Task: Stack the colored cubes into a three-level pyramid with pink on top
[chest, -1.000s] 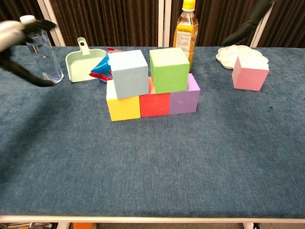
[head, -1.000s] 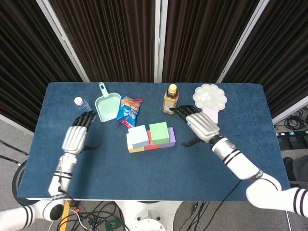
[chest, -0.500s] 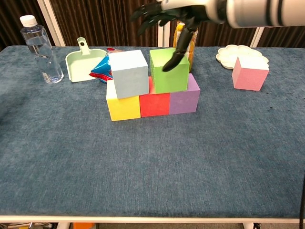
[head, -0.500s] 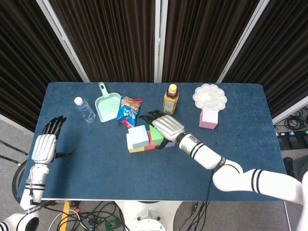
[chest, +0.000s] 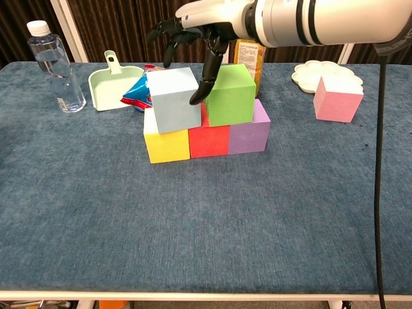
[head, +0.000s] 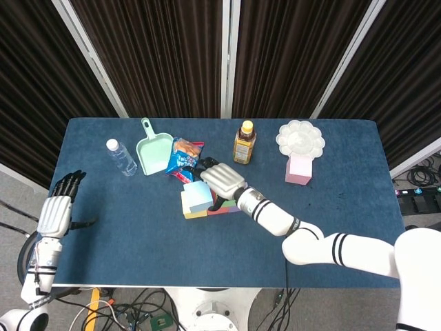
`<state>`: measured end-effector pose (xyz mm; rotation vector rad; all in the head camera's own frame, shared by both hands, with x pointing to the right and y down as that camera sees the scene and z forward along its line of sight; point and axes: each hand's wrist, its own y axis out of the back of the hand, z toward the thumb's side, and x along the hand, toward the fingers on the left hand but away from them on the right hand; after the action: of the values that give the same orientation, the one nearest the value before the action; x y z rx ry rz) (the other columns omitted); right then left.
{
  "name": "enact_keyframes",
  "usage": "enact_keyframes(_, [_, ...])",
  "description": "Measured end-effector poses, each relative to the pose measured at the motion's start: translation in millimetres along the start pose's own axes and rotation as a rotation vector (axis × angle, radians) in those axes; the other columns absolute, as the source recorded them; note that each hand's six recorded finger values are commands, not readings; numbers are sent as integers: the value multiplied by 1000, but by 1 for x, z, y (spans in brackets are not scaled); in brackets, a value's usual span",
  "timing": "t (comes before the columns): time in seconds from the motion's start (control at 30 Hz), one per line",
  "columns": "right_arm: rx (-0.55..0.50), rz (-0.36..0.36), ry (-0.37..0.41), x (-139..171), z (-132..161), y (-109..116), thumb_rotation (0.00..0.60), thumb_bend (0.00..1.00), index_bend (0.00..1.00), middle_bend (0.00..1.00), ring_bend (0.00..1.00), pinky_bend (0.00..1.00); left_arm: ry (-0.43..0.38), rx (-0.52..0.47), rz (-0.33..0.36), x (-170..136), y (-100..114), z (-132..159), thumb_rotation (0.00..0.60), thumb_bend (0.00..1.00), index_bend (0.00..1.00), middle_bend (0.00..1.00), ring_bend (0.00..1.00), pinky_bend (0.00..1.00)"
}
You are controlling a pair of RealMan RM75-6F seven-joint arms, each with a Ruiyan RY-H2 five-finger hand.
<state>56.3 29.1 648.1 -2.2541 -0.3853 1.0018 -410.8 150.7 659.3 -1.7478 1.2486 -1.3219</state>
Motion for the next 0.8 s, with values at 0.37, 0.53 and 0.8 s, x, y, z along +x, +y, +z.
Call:
enact_keyframes(0.37, [8,-50,-1,0,0,4,600,100,0,458,0,0,-15,22,-10,-1,-5,4,600,55,62,24,0,92])
enact_keyframes(0.53, [-4,-59,-8,-1,-2,5,600,122,0,473,0,0,-8,17,-12,-1,-7,3,600,55,62,24,0,92])
enact_keyframes(0.8, [-10,-57,-22,1,-8,7,600,127,0,473,0,0,-2,-2,-27,-1,-11,3,600,55,62,24,0,92])
